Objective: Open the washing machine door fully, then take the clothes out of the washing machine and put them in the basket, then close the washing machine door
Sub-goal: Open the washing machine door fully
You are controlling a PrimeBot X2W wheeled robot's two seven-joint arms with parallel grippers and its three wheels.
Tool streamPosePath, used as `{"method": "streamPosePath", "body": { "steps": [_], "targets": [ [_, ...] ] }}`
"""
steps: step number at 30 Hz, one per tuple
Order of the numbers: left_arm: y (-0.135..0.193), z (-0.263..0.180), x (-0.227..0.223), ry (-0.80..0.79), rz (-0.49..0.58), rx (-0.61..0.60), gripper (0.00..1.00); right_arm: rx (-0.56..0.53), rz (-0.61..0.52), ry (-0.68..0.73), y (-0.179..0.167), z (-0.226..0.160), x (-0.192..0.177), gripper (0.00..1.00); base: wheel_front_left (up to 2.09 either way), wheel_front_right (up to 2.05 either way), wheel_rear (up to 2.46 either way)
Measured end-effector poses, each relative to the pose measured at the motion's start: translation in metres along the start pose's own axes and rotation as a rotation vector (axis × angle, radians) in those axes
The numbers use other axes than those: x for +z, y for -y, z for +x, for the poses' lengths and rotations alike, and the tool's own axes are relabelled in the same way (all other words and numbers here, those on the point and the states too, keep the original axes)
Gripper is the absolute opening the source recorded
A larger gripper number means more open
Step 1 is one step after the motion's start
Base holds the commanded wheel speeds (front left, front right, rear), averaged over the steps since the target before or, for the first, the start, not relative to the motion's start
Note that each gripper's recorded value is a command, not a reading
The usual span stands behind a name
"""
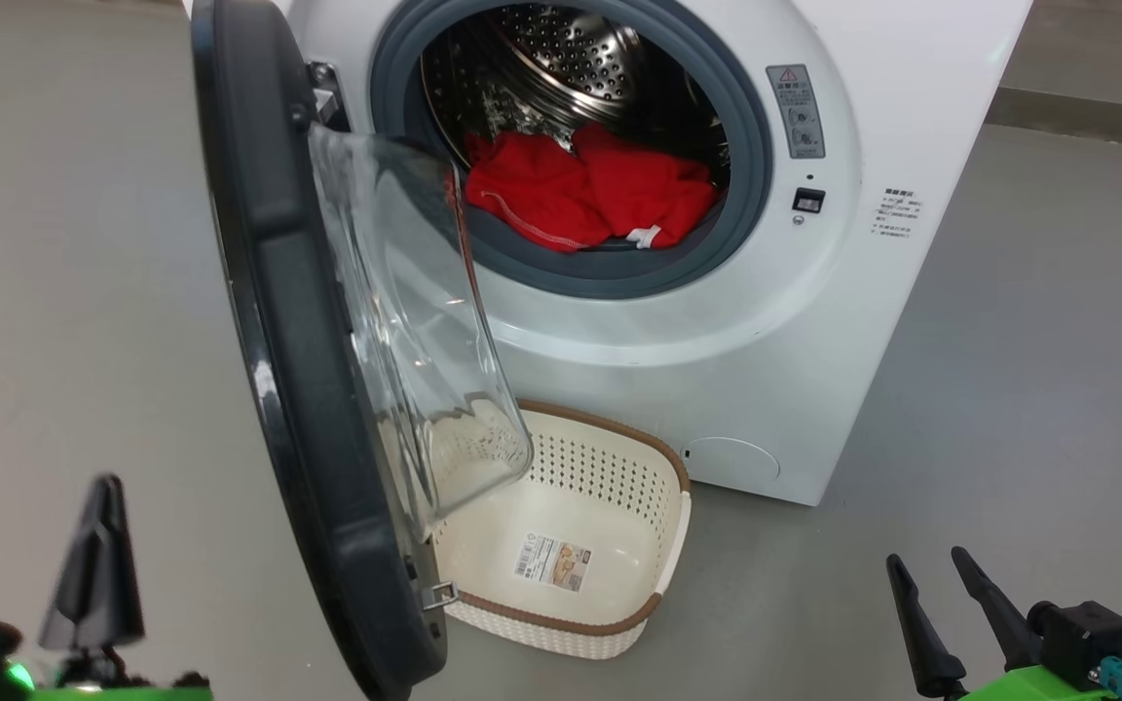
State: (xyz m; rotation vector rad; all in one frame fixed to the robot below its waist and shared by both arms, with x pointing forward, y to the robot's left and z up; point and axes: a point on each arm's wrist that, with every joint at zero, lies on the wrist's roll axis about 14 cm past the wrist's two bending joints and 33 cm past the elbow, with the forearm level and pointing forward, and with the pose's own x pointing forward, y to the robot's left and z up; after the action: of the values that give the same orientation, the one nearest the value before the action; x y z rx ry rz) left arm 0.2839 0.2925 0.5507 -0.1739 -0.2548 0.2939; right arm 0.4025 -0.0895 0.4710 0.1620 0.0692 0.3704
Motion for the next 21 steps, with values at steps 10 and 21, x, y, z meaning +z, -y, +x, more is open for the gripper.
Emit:
{"method": "streamPosePath", "body": {
  "steps": [10, 21],
  "targets": [
    [0.064, 0.005, 0.125, 0.406, -0.054, -0.181, 0.0, 0.002, -0.005, 0.014, 0.0, 0.001, 0.005, 1.0, 0.0, 0.0, 0.0],
    [0.18, -0.033, 0.087, 0.231, -0.263, -0.528, 0.0, -0.015, -0.022, 0.014, 0.007, 0.001, 0.005, 1.0, 0.0, 0.0, 0.0]
  ]
}}
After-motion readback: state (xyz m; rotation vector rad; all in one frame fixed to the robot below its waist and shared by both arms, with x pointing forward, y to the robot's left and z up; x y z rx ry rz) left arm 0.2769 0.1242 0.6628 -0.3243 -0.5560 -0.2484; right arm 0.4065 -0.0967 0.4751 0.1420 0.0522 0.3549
